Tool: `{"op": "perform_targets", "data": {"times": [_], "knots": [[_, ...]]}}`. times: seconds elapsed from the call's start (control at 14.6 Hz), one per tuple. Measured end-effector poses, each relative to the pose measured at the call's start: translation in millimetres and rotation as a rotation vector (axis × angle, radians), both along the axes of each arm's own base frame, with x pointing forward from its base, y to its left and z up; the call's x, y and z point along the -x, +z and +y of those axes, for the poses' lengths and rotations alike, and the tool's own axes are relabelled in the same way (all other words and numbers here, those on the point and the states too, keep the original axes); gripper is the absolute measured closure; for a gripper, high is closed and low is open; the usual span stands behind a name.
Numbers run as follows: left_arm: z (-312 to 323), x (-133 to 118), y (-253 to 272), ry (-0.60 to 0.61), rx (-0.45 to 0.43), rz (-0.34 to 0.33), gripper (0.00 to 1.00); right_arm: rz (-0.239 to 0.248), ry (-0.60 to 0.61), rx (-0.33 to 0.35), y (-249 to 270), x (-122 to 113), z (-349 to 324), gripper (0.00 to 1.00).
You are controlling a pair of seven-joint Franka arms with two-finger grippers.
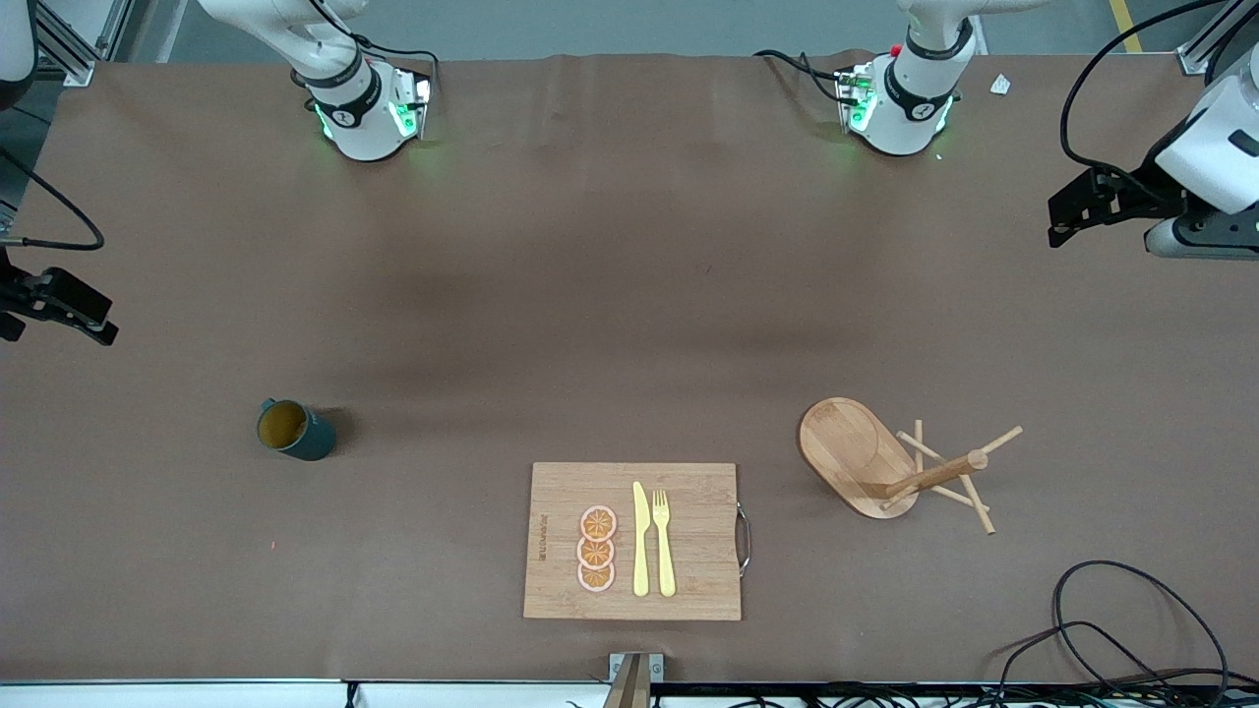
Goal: Pass cup and hang on rack
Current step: 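Move the right gripper toward the teal mug, then lower the right gripper and grasp the teal mug rim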
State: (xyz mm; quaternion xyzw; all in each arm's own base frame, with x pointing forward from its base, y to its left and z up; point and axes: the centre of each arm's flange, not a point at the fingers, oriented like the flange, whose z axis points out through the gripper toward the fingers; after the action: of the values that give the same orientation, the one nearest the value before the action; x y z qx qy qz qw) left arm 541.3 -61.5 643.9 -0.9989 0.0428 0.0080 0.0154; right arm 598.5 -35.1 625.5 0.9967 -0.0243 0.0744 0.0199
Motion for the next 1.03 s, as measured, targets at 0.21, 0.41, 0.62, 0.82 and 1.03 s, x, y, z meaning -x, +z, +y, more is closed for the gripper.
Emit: {"op": "perform_targets", "data": {"times": [0.21,0.41,0.62,0.82,1.03], "knots": [[5,-2,0,0.01,0.001,-0.001,0.0,0.005,0.002,0.0,-3,-1,1,0.0],[10,-2,2,0.018,0.001,-0.005,0.0,0.029,0.033,0.0,-15,-5,20,0.0],[10,-2,1,0.017,0.001,-0.004,0.0,0.067,0.078,0.002,-38,-13,50,0.0],[7,-2,1,0.012,0.001,-0.004,0.0,0.075,0.092,0.007,-61,-27,61,0.0],[5,-2,1,0.008,0.001,-0.003,0.0,0.111,0.109,0.014,-99,-42,73,0.0]]}}
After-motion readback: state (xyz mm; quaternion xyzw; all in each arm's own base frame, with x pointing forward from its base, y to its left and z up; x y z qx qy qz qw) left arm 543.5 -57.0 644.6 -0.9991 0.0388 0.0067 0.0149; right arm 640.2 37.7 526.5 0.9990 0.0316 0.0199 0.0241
